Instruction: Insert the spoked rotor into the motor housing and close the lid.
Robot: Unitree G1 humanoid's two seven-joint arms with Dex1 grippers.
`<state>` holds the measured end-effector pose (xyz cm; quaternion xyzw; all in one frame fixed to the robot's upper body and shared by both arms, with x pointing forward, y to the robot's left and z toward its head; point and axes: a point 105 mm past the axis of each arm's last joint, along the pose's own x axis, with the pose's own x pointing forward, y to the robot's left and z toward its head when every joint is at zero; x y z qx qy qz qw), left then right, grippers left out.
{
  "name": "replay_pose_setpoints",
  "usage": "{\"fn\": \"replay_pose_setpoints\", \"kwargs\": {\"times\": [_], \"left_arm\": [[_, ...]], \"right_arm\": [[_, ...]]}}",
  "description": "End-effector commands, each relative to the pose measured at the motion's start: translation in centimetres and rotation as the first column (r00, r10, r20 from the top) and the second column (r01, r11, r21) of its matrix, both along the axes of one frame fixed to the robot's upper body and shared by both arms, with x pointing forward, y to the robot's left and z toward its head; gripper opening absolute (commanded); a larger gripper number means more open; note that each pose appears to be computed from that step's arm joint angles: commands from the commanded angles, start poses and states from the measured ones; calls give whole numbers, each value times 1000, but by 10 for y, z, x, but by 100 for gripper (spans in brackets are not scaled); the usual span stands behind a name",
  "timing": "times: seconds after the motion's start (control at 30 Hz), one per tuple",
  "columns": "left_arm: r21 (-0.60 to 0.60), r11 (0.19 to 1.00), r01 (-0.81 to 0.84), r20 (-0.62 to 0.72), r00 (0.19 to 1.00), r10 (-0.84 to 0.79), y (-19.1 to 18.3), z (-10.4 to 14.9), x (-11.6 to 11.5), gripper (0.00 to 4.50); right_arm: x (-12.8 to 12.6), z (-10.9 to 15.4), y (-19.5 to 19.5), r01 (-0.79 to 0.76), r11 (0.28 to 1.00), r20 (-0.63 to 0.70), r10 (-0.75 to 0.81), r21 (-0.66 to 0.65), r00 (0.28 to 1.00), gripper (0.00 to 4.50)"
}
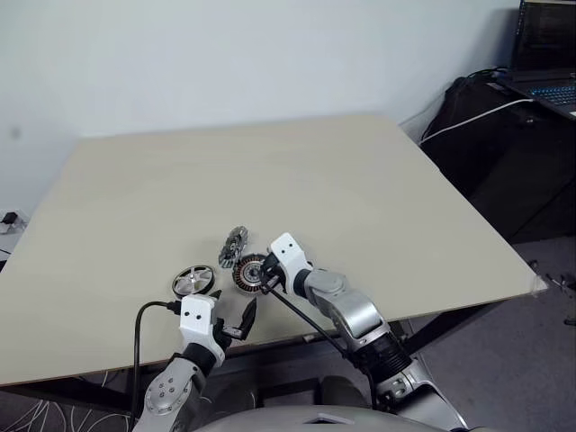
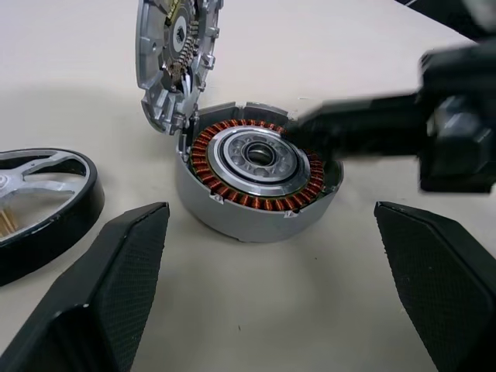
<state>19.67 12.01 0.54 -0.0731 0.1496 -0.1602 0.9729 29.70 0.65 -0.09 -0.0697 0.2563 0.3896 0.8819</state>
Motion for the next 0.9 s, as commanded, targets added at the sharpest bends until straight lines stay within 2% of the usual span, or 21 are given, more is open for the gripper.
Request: {"fn": "replay_pose_setpoints", "kwargs": {"times": [0.03, 0.53, 0.9], "left_arm": [[0, 1000, 3, 62, 998, -3, -1, 16, 4, 450], [-6, 1000, 2, 51, 999, -1, 1, 8, 3, 450], [-34, 999, -20, 54, 998, 22, 2, 7, 2, 450]], "right_arm": [[7, 9, 11, -31, 1000, 51, 31, 4, 998, 3], [4, 32, 31, -106, 992, 118, 97, 74, 988, 3], [2, 18, 30, -109, 994, 98, 105, 27, 990, 3]]}}
